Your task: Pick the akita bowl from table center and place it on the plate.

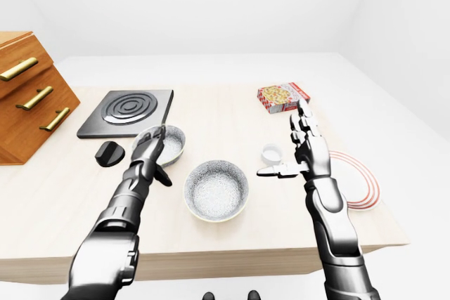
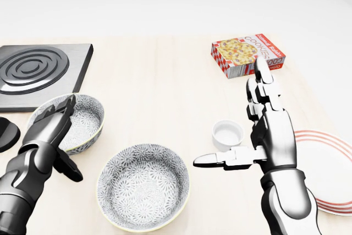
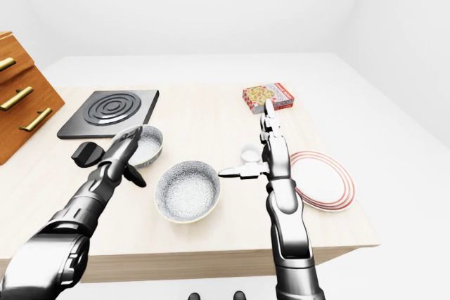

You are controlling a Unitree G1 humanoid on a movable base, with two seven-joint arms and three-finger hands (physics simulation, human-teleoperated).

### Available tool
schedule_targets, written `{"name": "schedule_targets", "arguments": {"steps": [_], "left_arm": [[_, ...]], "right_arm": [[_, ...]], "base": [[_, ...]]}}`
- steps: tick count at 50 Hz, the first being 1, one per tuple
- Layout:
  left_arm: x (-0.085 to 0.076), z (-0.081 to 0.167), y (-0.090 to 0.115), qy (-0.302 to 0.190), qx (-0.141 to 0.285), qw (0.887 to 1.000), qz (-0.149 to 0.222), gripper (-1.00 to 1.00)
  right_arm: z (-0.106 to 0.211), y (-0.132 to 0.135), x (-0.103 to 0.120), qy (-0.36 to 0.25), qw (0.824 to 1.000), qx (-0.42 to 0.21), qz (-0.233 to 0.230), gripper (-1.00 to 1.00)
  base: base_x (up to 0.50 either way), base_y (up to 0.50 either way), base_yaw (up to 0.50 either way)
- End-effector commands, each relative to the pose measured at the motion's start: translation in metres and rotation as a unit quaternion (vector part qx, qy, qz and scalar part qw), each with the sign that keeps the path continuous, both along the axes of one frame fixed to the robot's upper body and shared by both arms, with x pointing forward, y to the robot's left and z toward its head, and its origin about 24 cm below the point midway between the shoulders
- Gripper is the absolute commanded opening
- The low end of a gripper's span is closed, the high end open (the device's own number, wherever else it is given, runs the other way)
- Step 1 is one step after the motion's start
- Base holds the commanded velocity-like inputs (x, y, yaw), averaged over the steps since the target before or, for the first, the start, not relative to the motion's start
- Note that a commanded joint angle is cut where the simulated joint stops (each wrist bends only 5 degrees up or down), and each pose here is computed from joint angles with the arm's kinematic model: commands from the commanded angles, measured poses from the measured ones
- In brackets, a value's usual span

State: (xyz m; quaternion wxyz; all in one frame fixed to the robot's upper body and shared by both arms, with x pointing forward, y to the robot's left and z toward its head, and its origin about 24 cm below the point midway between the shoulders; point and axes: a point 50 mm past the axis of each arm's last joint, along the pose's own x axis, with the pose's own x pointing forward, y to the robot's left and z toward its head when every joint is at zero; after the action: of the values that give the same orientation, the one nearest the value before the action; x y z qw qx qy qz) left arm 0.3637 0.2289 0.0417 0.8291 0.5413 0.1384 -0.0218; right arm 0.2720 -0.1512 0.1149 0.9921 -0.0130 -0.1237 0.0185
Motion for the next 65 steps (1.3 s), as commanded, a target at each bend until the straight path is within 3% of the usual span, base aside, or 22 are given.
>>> {"name": "schedule_targets", "arguments": {"steps": [1,11,15,18,19,20,21,29,43,53,61,65], "left_arm": [[-0.003,-0.015,-0.002,0.052,0.044,0.998,-0.008,1.00],[-0.004,-0.022,-0.008,0.086,0.078,0.993,-0.030,1.00],[-0.009,-0.030,-0.009,0.108,0.091,0.989,-0.034,0.47],[-0.013,-0.037,-0.011,0.115,0.088,0.989,-0.033,-0.51],[-0.014,-0.037,-0.011,0.115,0.085,0.989,-0.032,-0.58],[-0.014,-0.038,-0.012,0.114,0.082,0.990,-0.031,-0.92],[-0.014,-0.039,-0.012,0.115,0.082,0.989,-0.033,-1.00],[-0.014,-0.039,-0.021,0.100,0.077,0.991,-0.048,-1.00],[-0.009,-0.029,-0.013,0.083,0.090,0.992,-0.044,-1.00],[0.005,0.017,-0.003,0.029,0.120,0.990,-0.073,-1.00],[-0.002,0.053,-0.015,-0.008,0.125,0.986,-0.113,-1.00],[-0.015,0.060,-0.029,-0.020,0.123,0.983,-0.131,-1.00]], "right_arm": [[-0.003,0.000,0.000,0.006,1.000,-0.001,0.002,1.00],[-0.006,0.001,-0.001,0.013,1.000,-0.003,0.006,1.00],[-0.008,0.000,-0.002,0.016,1.000,-0.003,0.006,1.00],[-0.007,0.000,-0.003,0.015,1.000,-0.004,0.008,1.00],[-0.007,0.000,-0.003,0.014,1.000,-0.004,0.008,1.00],[-0.008,-0.001,-0.003,0.015,1.000,-0.004,0.008,1.00],[-0.008,-0.001,-0.004,0.016,1.000,-0.004,0.008,1.00],[-0.009,0.001,-0.005,0.018,1.000,-0.006,0.013,1.00],[-0.010,0.006,-0.002,0.019,1.000,-0.006,0.014,1.00],[-0.008,0.003,-0.005,0.015,1.000,-0.008,0.014,1.00],[-0.005,0.005,-0.004,0.010,1.000,-0.009,0.017,1.00],[-0.003,0.005,-0.004,0.006,1.000,-0.011,0.018,1.00]], "base": [[0.00,0.00,0.00],[0.00,0.00,0.00],[0.00,0.00,0.00],[0.00,0.00,0.00],[0.00,0.00,0.00],[0.00,0.00,0.00],[0.00,0.00,0.00],[0.00,0.00,0.00],[0.00,0.00,0.00],[0.00,0.00,0.00],[0.00,0.00,0.00],[0.00,0.00,0.00]]}}
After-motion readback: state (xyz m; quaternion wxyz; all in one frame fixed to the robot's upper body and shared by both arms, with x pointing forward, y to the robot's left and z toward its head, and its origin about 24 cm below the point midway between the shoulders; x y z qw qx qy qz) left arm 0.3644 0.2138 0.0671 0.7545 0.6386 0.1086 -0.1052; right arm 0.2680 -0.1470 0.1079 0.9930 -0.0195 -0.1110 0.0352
